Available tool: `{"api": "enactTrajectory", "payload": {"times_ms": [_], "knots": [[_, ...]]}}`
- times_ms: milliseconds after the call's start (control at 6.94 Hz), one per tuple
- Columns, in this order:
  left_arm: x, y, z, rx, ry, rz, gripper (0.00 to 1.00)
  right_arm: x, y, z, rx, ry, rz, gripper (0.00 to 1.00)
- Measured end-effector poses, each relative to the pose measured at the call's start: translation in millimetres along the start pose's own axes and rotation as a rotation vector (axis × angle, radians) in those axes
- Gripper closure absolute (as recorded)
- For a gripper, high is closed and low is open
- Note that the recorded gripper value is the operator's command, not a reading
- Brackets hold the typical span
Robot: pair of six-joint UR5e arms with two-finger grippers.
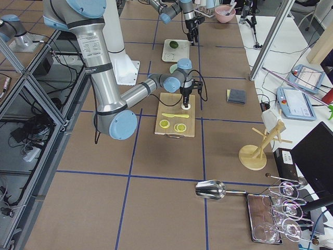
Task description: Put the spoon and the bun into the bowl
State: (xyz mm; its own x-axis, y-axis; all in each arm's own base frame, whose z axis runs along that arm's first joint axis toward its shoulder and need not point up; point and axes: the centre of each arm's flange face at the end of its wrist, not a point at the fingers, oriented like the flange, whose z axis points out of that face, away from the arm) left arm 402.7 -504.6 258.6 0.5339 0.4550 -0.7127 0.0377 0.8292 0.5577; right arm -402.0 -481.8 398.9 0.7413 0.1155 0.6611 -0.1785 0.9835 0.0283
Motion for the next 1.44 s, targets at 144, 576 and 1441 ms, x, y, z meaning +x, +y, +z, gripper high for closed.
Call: {"api": "enactTrajectory", "payload": {"times_ms": [144,576,1441], "knots": [[1,0,-3,-0.001,-0.001,-0.001,0.30,-1,-3,-9,0.006,-0.010,0.007,0.78],[9,-2,-26,-0.003,-0.010,-0.005,0.30,-24,-1,-49,0.018,-0.035,0.046,0.75],[-4,17,-56,0.009,-0.007,-0.001,0.27,-227,70,-108,-0.040,-0.229,0.306,0.43]]}}
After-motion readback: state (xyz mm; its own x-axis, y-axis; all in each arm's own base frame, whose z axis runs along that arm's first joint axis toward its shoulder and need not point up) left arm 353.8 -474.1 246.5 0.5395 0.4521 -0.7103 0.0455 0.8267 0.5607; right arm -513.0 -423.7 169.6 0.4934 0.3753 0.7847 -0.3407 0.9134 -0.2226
